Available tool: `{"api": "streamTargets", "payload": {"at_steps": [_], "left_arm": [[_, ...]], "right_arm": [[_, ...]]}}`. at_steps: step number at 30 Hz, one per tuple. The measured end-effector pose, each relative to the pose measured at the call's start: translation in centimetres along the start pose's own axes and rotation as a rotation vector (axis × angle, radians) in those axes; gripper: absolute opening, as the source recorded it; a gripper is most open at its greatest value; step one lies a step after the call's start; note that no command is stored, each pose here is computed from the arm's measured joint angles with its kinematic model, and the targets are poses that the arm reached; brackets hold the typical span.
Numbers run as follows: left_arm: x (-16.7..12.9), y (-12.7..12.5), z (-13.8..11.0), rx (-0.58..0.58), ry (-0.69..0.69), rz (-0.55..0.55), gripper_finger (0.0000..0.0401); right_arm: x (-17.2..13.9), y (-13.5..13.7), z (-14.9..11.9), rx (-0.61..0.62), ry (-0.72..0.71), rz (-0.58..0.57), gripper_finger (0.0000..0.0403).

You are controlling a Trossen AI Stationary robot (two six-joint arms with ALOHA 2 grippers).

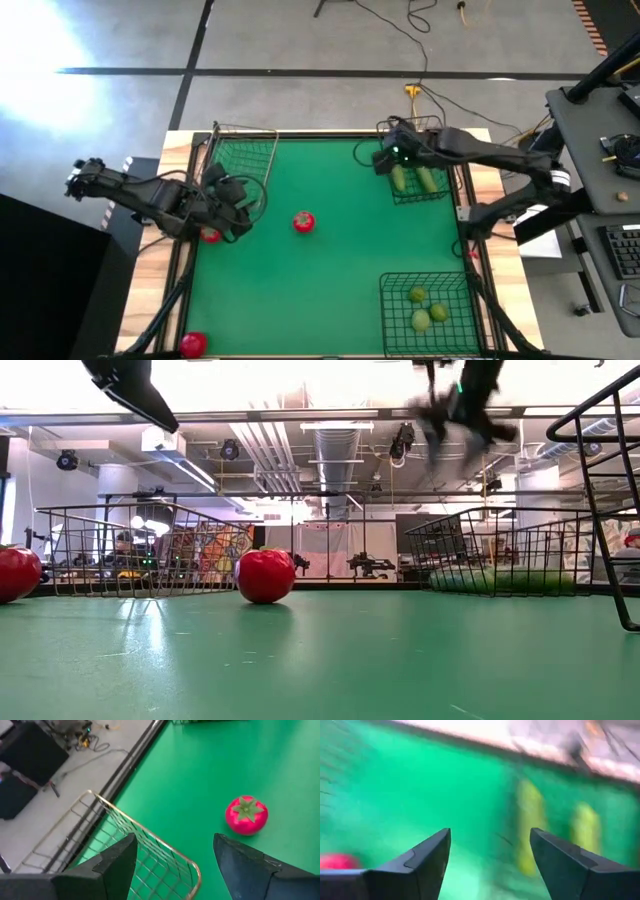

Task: Sort produce into baskets
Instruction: Put the top right tomato into the top left wire basket

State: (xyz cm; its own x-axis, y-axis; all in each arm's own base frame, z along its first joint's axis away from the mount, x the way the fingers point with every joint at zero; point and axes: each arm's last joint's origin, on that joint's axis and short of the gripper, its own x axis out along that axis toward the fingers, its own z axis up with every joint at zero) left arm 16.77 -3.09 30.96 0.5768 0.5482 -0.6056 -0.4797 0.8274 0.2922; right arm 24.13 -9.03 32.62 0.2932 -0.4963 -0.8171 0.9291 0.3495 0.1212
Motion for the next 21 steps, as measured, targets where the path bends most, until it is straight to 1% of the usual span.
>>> {"api": "streamTargets", "payload": {"at_steps": [2, 4, 7, 9, 13, 15, 18, 21], "left_arm": [[0.1, 0.1, 0.3, 0.026, -0.013, 0.003, 0.0244], [0.3, 0.2, 0.6, 0.051, -0.031, 0.010, 0.0244], [0.5, 0.4, 0.9, 0.077, -0.051, 0.029, 0.0244], [0.7, 0.3, 1.4, 0.049, -0.081, 0.027, 0.0244], [1.3, -0.4, 2.1, 0.031, -0.110, 0.006, 0.0244], [1.9, -0.7, 2.8, 0.036, -0.124, -0.067, 0.0244], [3.4, -0.6, 3.8, 0.052, -0.132, -0.181, 0.0244], [5.4, 0.2, 4.7, 0.049, -0.134, -0.233, 0.0244]], "right_arm": [[-2.3, 2.4, 0.0, -0.028, -0.146, 0.115, 0.0257], [-4.1, 4.8, -0.4, -0.082, -0.268, 0.216, 0.0250], [-5.8, 7.5, -1.2, -0.180, -0.398, 0.326, 0.0241], [-6.3, 8.6, -1.7, -0.224, -0.430, 0.369, 0.0235], [-6.7, 10.0, -2.0, -0.229, -0.427, 0.404, 0.0229], [-7.2, 10.4, -1.9, -0.219, -0.424, 0.430, 0.0226], [-8.7, 11.3, -1.6, -0.213, -0.456, 0.491, 0.0223], [-10.5, 12.2, -1.5, -0.256, -0.490, 0.536, 0.0220]]}}
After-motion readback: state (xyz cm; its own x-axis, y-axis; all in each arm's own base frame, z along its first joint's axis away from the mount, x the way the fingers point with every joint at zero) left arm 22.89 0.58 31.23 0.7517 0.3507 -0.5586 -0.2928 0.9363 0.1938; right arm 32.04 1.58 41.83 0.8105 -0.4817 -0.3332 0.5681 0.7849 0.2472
